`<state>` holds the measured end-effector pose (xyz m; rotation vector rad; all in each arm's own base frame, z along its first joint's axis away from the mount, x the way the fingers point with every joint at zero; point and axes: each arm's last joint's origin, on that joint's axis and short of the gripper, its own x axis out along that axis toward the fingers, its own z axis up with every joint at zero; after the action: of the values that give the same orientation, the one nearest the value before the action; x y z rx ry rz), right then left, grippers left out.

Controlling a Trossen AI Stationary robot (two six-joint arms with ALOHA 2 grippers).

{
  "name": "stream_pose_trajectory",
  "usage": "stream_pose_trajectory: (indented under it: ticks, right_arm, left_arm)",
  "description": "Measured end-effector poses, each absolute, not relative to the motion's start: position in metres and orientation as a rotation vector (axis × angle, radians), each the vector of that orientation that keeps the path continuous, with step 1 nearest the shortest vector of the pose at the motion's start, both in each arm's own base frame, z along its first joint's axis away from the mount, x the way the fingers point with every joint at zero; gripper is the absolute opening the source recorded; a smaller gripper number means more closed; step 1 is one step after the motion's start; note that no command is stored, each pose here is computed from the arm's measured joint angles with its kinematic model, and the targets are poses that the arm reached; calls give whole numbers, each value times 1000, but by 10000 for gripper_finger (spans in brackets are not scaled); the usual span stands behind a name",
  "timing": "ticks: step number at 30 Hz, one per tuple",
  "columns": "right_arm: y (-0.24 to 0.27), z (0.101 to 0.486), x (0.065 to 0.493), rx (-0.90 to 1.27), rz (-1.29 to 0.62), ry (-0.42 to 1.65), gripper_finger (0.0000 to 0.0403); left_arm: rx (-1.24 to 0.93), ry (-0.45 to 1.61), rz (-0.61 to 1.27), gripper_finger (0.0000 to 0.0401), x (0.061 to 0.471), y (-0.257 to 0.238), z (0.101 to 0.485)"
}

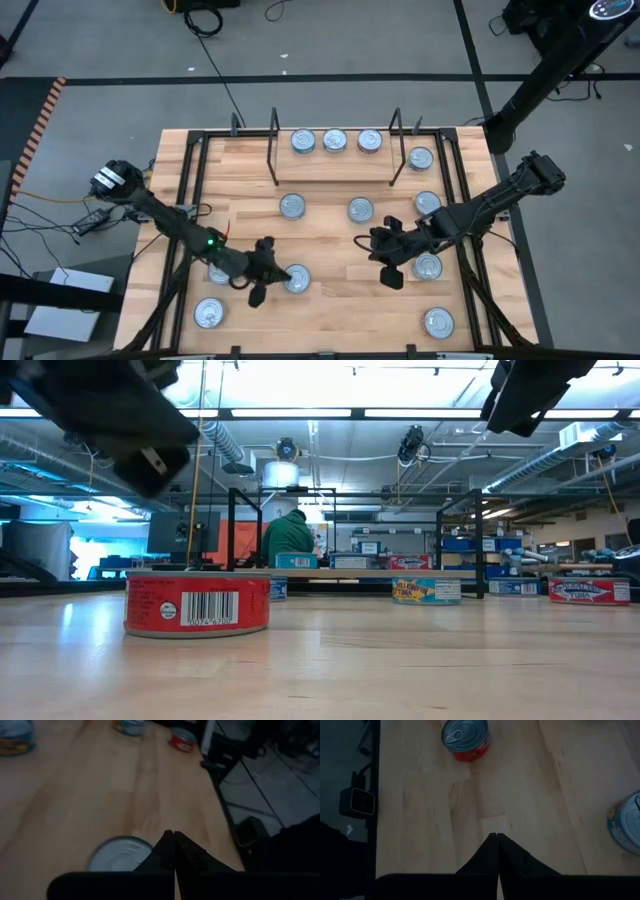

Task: Stack canned seafood by type on shelf
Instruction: Put the yellow-blue tuna can on the shelf

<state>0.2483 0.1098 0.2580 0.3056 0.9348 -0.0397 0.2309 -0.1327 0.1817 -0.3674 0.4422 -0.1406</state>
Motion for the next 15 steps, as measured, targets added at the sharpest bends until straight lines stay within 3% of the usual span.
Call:
stream_pose_trajectory:
  ticks: [15]
  right_arm:
    - [92, 264, 264, 220, 125, 867, 3]
  left_arm:
    - [-396, 512, -44, 0, 239, -107, 172]
